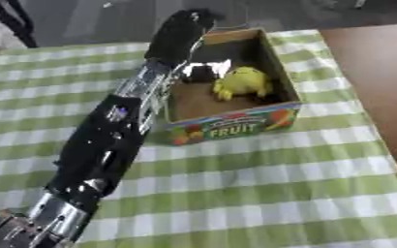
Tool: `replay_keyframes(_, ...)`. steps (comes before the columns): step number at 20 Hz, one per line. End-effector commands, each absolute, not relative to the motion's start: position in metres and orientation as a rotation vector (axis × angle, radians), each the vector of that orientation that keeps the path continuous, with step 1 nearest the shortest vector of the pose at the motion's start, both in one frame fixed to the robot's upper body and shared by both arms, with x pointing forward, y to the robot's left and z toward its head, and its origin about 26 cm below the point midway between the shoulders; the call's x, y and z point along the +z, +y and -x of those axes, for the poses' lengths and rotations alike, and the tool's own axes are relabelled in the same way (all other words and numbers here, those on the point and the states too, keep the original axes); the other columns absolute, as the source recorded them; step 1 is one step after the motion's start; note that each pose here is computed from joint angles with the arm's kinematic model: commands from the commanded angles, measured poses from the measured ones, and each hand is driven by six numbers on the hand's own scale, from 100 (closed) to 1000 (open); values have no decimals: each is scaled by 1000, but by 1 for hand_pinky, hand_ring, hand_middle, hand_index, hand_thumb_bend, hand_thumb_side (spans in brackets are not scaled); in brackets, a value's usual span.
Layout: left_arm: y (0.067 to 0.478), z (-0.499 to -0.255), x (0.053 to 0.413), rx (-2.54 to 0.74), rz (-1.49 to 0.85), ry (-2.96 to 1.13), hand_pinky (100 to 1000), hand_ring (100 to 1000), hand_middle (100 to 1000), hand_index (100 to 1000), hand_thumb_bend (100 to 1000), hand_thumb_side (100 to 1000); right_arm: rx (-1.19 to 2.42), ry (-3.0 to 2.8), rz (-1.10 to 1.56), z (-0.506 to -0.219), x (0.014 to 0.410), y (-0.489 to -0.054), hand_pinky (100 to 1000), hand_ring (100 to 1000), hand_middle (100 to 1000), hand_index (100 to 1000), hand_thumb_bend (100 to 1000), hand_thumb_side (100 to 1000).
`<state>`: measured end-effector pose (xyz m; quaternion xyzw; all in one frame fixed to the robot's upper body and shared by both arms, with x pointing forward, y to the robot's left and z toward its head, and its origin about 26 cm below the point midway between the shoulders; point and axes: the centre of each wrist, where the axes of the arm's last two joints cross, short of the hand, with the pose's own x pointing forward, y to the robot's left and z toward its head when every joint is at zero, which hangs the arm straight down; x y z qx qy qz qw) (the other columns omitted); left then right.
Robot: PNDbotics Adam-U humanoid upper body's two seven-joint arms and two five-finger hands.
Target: Pick up objects on the table and place them in the box.
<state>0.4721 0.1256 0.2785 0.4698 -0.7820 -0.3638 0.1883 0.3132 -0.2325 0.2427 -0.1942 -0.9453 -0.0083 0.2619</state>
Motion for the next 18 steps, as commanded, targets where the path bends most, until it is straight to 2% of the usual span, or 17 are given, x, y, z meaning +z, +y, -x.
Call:
replay_keyframes(1, 139, -453, 317, -866, -1282, -2346, 782, 741, 639, 854, 274, 616, -33, -2581, 544, -309, 249, -236, 792, 851, 612, 870, 100, 803)
replay_keyframes(9, 173, -394, 359, -612, -1003, -2538, 756, 692, 586, 818, 255, 635, -50, -2570, 568, -309, 246, -240, 791, 850, 615, 870, 100, 803)
replay_keyframes(15, 206, -352, 366, -384, -883, -2603, 742, 665, 573, 819, 205, 691, -68, -2567, 585, -309, 245, -242, 791, 850, 618, 870, 100, 804)
replay_keyframes(18, 211, -339, 366, -324, -847, -2612, 742, 665, 573, 819, 205, 691, -73, -2567, 588, -309, 245, -243, 791, 850, 618, 870, 100, 804)
